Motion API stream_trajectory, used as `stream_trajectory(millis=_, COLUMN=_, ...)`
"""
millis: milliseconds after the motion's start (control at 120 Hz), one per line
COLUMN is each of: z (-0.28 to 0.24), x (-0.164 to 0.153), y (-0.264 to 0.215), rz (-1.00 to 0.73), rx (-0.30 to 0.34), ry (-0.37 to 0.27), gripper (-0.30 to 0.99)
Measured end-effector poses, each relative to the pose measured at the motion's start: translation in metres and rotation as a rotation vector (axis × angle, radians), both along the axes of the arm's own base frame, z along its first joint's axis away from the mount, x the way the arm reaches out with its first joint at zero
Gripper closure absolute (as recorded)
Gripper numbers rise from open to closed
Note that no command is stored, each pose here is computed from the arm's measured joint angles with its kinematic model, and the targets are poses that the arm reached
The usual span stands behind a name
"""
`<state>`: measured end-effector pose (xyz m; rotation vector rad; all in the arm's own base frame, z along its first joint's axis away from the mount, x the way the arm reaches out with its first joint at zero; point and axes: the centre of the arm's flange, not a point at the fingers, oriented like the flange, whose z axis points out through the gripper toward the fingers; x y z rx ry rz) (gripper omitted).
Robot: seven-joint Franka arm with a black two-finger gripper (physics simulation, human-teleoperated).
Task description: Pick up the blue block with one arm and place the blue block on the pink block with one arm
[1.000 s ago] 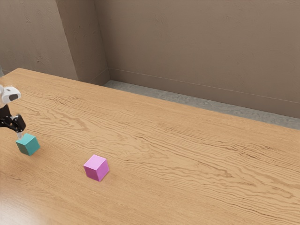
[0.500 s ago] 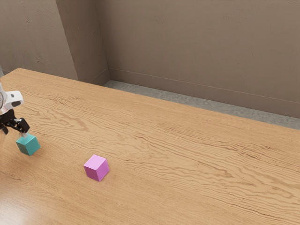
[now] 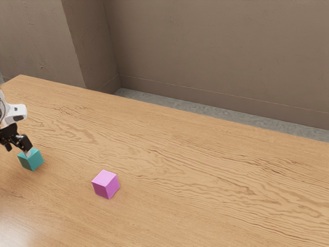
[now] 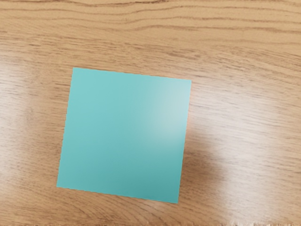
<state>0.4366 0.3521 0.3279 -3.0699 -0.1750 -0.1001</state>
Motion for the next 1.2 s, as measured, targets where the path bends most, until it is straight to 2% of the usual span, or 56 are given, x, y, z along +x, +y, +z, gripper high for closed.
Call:
stream_trajectory(millis=242, z=-0.005, x=-0.003, y=-0.004, rz=-0.02, rx=-0.031, ry=0.056, gripper=0.0)
stream_trajectory(millis=400, z=-0.011, x=0.007, y=0.003, rz=-0.028, rx=-0.038, ry=0.072, gripper=0.0)
stream_trajectory(millis=817, z=-0.027, x=0.035, y=0.019, rz=-0.04, rx=-0.044, ry=0.079, gripper=0.0)
stream_trajectory(millis=1200, z=-0.038, x=0.038, y=0.023, rz=-0.077, rx=-0.043, ry=0.074, gripper=0.0)
